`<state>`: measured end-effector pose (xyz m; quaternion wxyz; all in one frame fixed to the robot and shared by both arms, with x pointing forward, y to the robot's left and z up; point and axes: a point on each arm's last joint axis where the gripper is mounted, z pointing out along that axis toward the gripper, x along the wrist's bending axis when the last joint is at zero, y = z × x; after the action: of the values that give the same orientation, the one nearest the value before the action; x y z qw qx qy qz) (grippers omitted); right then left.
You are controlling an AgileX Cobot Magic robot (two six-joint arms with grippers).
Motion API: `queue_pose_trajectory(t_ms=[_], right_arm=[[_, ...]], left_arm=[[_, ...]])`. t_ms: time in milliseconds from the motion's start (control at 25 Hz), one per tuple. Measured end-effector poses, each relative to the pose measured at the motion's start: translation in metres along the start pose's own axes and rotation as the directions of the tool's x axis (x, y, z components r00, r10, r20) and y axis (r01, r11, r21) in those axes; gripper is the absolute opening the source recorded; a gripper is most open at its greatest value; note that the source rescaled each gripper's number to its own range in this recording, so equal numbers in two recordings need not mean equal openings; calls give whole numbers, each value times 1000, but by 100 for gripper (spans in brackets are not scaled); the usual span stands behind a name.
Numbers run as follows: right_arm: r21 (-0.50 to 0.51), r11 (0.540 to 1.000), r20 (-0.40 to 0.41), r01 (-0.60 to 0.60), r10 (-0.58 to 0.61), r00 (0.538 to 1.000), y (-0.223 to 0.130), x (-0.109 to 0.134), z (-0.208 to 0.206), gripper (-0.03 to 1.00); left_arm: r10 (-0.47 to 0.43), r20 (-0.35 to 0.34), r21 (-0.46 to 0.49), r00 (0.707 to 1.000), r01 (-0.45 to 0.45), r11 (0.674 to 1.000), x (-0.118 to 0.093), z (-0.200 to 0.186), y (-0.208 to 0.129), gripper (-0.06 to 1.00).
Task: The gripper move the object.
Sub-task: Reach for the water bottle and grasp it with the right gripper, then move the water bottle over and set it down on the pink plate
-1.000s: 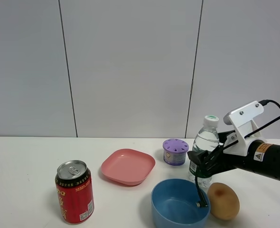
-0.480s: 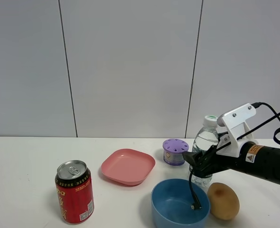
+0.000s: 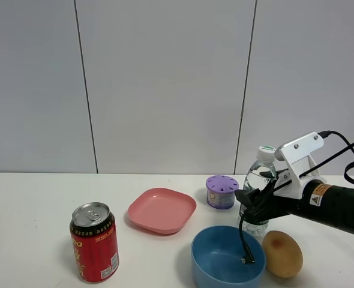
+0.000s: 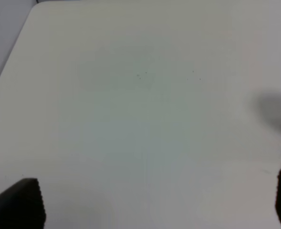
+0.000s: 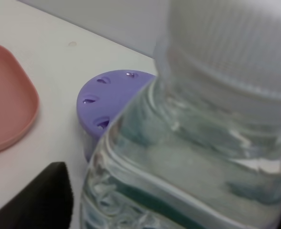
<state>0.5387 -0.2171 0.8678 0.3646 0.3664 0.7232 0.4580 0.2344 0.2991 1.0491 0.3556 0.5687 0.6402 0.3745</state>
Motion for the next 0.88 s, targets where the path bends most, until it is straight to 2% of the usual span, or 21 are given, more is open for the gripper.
queue_pose_trajectory(t_ms=[120,560,880], right_arm=[[-2,1000,0,-8,8,1000,0,0,0,3],[-29,995,-13,-95,95,995,3,4,1,0],[-86,984,-94,-157,149,984,24,12,-4,0]], left_arm=[[0,0,0,1000,0,1000,0,0,0,100],[0,0,0,1000,0,1000,0,0,0,100],[0,0,0,1000,0,1000,0,0,0,100]])
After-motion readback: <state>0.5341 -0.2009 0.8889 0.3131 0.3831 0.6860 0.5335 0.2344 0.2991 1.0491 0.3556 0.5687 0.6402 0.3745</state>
